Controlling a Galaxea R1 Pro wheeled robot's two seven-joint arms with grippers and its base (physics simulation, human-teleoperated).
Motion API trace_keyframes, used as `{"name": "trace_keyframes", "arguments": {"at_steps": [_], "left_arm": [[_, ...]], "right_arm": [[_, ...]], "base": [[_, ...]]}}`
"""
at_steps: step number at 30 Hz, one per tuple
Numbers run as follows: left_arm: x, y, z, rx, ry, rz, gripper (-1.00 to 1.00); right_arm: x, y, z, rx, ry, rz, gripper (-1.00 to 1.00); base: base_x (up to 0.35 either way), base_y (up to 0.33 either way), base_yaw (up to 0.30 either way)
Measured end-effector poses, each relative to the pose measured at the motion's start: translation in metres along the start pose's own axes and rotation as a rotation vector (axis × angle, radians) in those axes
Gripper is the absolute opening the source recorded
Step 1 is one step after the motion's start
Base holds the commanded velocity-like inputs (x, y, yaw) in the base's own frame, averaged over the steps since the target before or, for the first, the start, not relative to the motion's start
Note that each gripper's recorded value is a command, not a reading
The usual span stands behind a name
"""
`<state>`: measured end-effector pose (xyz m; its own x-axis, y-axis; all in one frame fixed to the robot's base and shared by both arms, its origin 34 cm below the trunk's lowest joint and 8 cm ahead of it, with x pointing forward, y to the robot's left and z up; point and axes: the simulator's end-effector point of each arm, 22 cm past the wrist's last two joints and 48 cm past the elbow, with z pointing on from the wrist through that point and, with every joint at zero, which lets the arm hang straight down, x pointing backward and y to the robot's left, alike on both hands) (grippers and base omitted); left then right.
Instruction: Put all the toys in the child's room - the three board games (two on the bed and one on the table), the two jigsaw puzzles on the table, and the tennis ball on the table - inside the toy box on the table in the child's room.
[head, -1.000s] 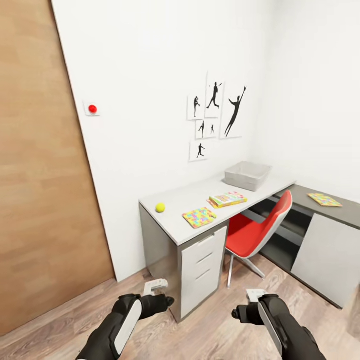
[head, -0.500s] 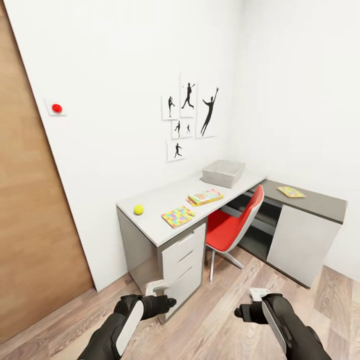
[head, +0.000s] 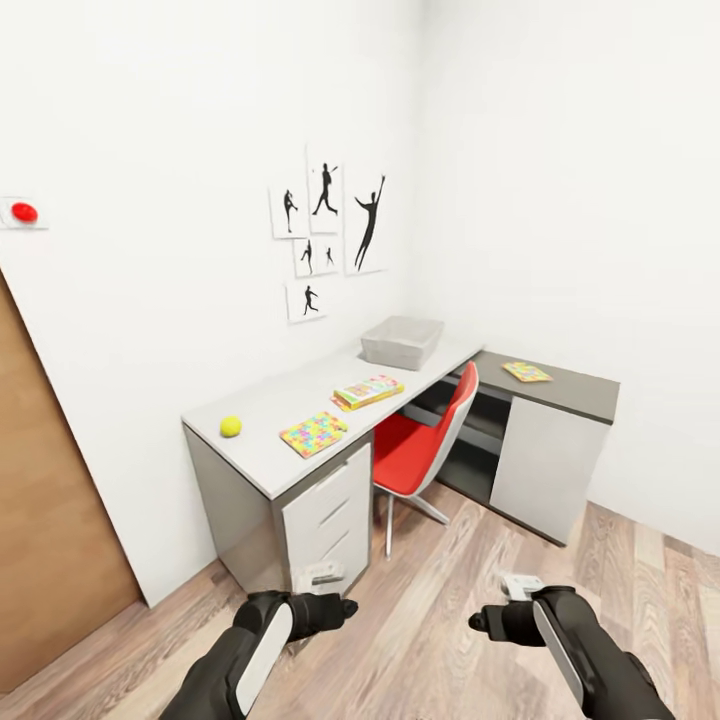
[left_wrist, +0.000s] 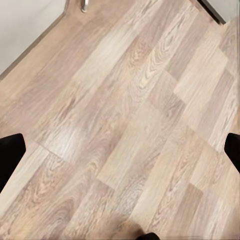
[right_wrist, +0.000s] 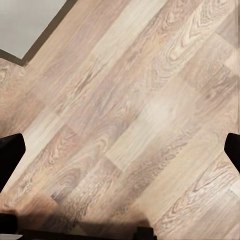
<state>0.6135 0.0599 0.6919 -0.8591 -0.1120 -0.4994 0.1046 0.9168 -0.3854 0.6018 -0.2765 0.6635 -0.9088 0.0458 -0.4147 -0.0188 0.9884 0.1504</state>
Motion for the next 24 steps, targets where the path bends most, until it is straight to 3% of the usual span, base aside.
{"name": "trace_keyframes", "arguments": {"at_steps": [24], "left_arm": [[-0.0030,-0.0024,0.0033,0.004,-0.021,0.005,1.00]], "right_arm": [[0.0008,-0.0049,0.0018,-0.014,0.003,0.003,1.00]], "base": [[0.000,0.000,-0.281]]}}
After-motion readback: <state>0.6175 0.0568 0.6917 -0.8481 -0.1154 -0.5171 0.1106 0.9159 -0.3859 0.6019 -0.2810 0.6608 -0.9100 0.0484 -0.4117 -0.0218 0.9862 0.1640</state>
